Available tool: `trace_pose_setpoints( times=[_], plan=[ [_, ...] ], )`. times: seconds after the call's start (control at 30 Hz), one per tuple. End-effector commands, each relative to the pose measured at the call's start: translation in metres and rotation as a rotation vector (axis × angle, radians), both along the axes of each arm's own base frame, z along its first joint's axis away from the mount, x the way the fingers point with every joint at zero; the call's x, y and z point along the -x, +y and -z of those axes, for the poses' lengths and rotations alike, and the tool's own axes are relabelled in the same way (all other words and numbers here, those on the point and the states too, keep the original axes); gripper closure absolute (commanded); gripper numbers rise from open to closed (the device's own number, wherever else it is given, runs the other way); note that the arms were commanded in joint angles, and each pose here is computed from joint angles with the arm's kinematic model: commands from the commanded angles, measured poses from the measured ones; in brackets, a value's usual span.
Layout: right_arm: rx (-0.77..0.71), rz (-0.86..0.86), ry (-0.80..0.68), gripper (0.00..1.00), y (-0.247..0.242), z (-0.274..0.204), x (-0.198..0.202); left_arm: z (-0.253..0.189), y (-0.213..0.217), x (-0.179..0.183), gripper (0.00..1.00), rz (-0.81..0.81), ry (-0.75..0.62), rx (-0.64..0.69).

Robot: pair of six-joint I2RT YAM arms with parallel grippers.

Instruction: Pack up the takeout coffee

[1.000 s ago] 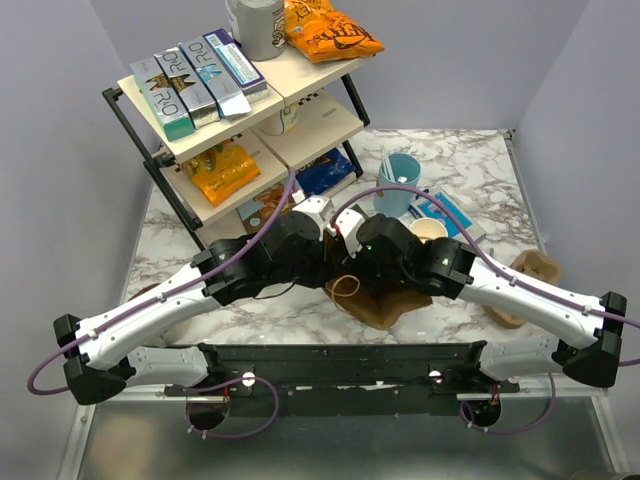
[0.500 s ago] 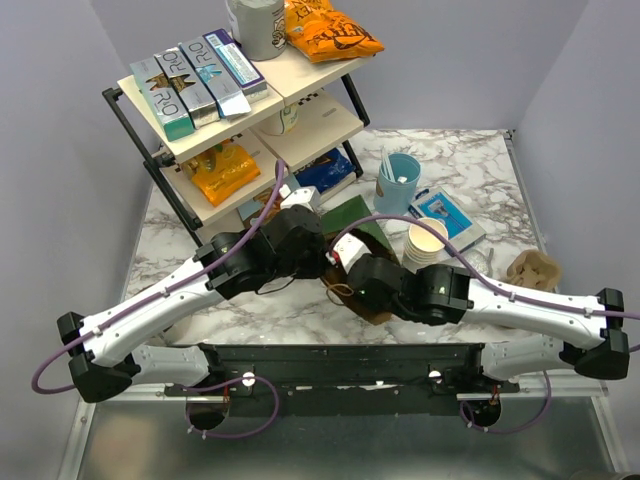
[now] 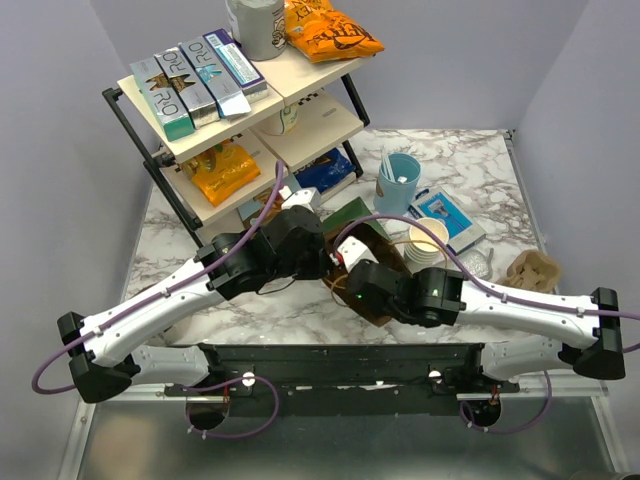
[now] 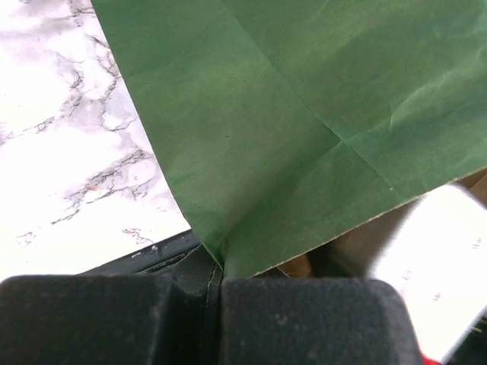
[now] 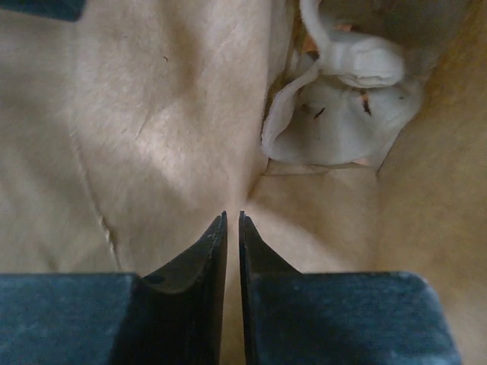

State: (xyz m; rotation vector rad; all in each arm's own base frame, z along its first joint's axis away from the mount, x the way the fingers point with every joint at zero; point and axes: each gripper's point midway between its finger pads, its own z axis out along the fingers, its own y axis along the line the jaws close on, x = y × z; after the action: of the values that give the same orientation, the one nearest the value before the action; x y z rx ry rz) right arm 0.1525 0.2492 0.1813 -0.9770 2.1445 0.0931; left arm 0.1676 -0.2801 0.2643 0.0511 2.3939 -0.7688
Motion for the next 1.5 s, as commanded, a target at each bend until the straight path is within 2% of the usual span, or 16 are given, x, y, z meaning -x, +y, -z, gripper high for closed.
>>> trace_pose_setpoints(
  times=[0.0, 0.3, 0.47, 0.63, 0.77, 1.1, 1.2, 1.23, 1.3, 1.33, 1.47],
  plan=[
    [0.03, 0.053, 0.033, 0.85, -0.007, 0.015, -0.006, -0.01, -0.002, 0.002, 1.0, 0.011, -0.011, 0.05],
    [0.047, 0.131, 0.09, 0.99, -0.007, 0.038, -0.029, -0.009, -0.011, 0.005, 1.0, 0.061, -0.017, 0.076],
    [0.023, 0.162, 0.136, 0.99, 0.0, 0.05, -0.043, -0.011, -0.018, 0.006, 1.0, 0.088, -0.017, 0.094],
    [0.073, 0.23, 0.167, 0.99, -0.002, 0.069, -0.058, -0.014, -0.022, 0.006, 1.0, 0.113, -0.032, 0.103],
    [0.123, 0.21, 0.179, 0.99, 0.002, 0.09, -0.063, -0.016, -0.025, 0.005, 1.0, 0.123, -0.04, 0.106],
    [0.289, 0.084, 0.279, 0.99, -0.013, 0.128, -0.049, -0.036, -0.013, -0.009, 1.0, 0.039, -0.112, 0.118],
    [0.319, 0.05, 0.305, 0.99, -0.018, 0.13, -0.042, -0.034, 0.006, -0.021, 1.0, -0.07, -0.127, 0.063],
    [0.303, 0.033, 0.318, 0.99, -0.016, 0.127, -0.038, -0.026, 0.018, -0.023, 1.0, -0.114, -0.114, 0.009],
    [0.304, -0.05, 0.355, 0.99, -0.016, 0.123, -0.028, -0.026, 0.033, -0.035, 1.0, -0.198, -0.133, -0.032],
    [0.258, -0.111, 0.389, 0.99, -0.009, 0.116, -0.018, -0.024, 0.038, -0.036, 1.0, -0.214, -0.128, -0.046],
    [0.231, -0.335, 0.473, 0.99, -0.008, 0.101, 0.011, -0.027, 0.035, -0.039, 1.0, -0.19, -0.128, -0.008]
  ],
)
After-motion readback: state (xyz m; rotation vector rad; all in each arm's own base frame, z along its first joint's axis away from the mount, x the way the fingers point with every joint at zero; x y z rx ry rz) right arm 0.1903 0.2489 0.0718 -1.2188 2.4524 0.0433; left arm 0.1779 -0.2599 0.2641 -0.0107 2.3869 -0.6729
